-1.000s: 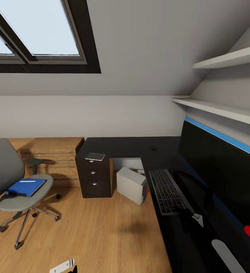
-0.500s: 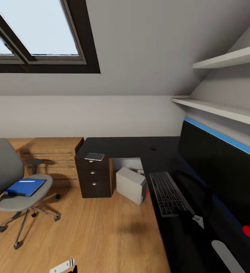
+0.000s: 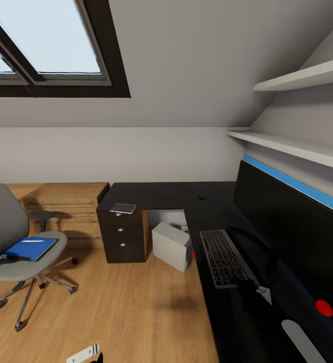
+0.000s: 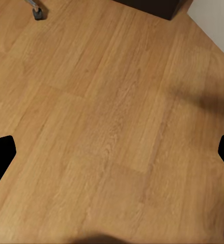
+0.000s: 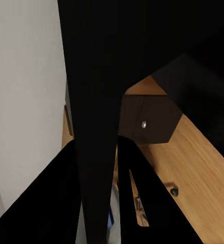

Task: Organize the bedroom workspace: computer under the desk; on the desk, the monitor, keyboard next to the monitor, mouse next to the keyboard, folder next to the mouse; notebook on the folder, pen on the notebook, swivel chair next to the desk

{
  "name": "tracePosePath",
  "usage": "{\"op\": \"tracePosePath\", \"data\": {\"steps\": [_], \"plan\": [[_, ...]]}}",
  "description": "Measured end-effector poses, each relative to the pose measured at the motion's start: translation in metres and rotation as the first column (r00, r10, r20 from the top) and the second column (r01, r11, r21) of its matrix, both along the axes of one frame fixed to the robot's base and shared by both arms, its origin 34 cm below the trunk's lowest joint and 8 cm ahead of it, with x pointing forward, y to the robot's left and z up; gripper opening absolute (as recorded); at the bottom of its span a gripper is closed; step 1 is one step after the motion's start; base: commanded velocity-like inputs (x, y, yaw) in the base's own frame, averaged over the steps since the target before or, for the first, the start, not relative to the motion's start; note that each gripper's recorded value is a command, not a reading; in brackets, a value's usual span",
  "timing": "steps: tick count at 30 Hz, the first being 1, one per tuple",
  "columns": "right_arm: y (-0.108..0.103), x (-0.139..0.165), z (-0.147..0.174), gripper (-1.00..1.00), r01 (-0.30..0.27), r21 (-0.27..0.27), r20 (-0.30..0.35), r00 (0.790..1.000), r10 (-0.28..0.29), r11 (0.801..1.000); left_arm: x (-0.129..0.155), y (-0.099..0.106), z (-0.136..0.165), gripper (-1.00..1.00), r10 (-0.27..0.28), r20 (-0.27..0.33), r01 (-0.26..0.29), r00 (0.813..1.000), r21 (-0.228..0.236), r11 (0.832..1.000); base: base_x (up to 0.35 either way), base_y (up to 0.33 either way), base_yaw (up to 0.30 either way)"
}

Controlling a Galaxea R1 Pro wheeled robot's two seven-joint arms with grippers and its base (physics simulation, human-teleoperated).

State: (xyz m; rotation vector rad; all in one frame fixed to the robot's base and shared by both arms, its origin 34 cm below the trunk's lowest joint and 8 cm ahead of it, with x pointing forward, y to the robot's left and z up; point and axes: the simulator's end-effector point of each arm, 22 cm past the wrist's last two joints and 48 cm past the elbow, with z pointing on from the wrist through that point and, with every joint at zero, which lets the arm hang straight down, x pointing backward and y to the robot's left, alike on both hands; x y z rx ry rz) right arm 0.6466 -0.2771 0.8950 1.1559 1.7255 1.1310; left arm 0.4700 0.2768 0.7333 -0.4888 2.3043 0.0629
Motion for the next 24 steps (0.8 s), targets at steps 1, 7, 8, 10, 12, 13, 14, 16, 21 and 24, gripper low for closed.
{"op": "tracePosePath", "data": {"steps": [1, 7, 8, 10, 12, 13, 14, 16, 21, 24], "plan": [[-0.0002, 0.0001, 0.0002, -1.00, 0.001, 0.000, 0.000, 1.000, -0.001, 1.000, 0.0000, 0.0000, 0.0000, 1.00, 0.000, 0.000, 0.000, 1.000, 0.000, 1.000, 0.000, -0.013, 0.000], [-0.0010, 0.0000, -0.0003, -1.00, 0.003, 0.000, -0.001, 1.000, -0.003, 1.000, -0.0002, 0.0001, -0.0003, 1.00, 0.000, -0.001, 0.000, 1.000, 0.000, 1.000, 0.000, -0.002, 0.000], [-0.0010, 0.0000, -0.0003, -1.00, 0.003, 0.000, -0.001, 1.000, -0.003, 1.000, -0.0002, 0.0002, -0.0003, 1.00, 0.000, -0.001, 0.000, 1.000, 0.000, 1.000, 0.000, 0.000, 0.000], [-0.0009, 0.0001, 0.0000, -1.00, 0.003, 0.000, 0.000, 1.000, -0.003, 1.000, 0.0001, 0.0001, 0.0002, 1.00, 0.000, 0.001, 0.000, 1.000, 0.000, 1.000, 0.000, -0.047, 0.000], [-0.0009, 0.0002, 0.0001, -1.00, 0.003, 0.000, 0.000, 1.000, -0.003, 1.000, 0.0001, 0.0001, 0.0001, 1.00, 0.000, 0.001, 0.000, 1.000, 0.000, 1.000, 0.000, -0.185, 0.000], [-0.0009, 0.0002, 0.0001, -1.00, 0.003, 0.000, 0.000, 1.000, -0.003, 1.000, 0.0002, 0.0001, 0.0001, 1.00, 0.000, 0.002, 0.000, 1.000, 0.000, 1.000, 0.000, -0.249, 0.000], [-0.0010, 0.0002, 0.0001, -1.00, 0.003, 0.000, 0.000, 1.000, -0.003, 1.000, 0.0002, 0.0001, 0.0001, 1.00, 0.000, 0.002, 0.000, 1.000, 0.000, 1.000, 0.000, -0.206, 0.000], [-0.0008, 0.0002, 0.0001, -1.00, 0.003, 0.000, 0.001, 1.000, -0.003, 1.000, 0.0002, 0.0001, 0.0001, 1.00, 0.000, 0.001, 0.000, 1.000, 0.000, 1.000, 0.000, -0.108, 0.000], [0.0002, 0.0000, -0.0002, -1.00, 0.000, 0.000, 0.000, 1.000, 0.000, 1.000, -0.0003, 0.0007, -0.0002, 1.00, 0.002, -0.001, -0.002, 1.000, 0.001, 1.000, 0.000, -0.034, 0.000], [0.0006, -0.0001, -0.0003, -1.00, -0.001, 0.000, 0.000, 1.000, 0.001, 1.000, -0.0003, 0.0008, -0.0002, 1.00, 0.002, -0.001, -0.002, 1.000, 0.001, 1.000, 0.007, -0.005, 0.000]]}}
